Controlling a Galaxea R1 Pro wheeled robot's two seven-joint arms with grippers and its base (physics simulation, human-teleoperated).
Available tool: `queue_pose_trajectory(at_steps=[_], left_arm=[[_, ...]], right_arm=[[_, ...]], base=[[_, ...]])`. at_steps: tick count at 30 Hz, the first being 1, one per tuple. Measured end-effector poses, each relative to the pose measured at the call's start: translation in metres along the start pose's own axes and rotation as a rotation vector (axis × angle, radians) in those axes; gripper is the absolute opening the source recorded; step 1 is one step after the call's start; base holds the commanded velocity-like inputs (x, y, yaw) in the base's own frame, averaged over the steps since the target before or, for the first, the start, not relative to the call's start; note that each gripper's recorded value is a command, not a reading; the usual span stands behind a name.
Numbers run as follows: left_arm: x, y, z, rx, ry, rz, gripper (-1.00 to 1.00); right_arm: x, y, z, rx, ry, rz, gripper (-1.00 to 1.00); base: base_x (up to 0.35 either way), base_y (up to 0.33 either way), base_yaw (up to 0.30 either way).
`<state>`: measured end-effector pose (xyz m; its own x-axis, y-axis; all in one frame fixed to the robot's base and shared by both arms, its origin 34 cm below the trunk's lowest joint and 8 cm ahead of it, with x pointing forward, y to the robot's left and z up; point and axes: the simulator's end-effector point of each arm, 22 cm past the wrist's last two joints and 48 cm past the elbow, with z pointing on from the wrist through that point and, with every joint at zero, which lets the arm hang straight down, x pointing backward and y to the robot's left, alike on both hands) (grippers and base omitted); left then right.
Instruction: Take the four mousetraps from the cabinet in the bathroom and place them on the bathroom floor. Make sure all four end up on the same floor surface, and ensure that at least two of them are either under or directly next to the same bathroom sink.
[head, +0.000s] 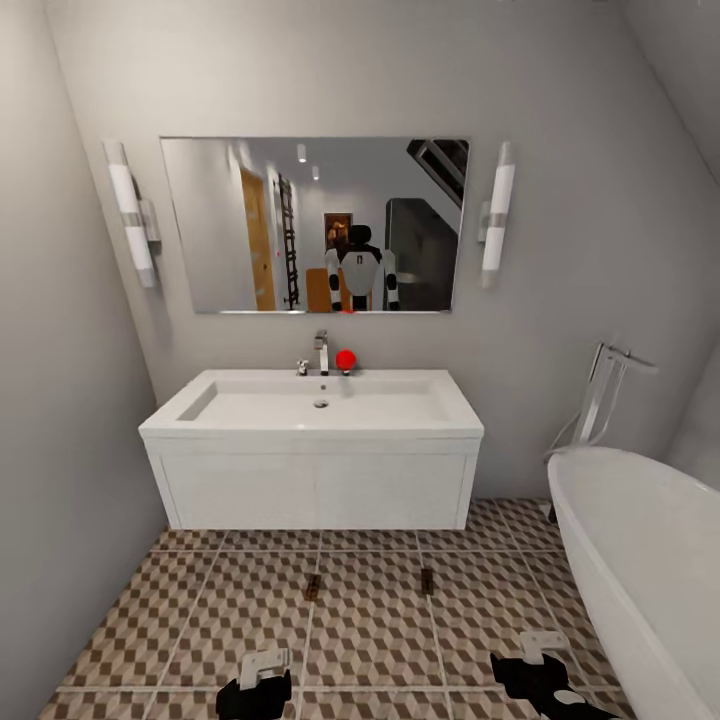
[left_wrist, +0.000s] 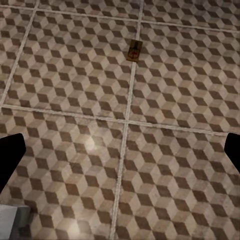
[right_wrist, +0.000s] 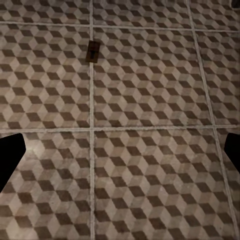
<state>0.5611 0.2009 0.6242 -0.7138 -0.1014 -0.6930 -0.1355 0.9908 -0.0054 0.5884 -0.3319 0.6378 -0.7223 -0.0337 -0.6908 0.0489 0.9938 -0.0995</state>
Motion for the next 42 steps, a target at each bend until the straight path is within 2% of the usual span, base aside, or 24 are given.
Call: queue_pose_trajectory(at_steps=[42], left_arm=[[-0.012,0.004,-0.049,-0.002,0.030,0.004,1.00]], right_arm=[[-0.034,0.001,-0.044,-0.008,0.001,0.006,1.00]], base=[[0.000,0.000,0.000]])
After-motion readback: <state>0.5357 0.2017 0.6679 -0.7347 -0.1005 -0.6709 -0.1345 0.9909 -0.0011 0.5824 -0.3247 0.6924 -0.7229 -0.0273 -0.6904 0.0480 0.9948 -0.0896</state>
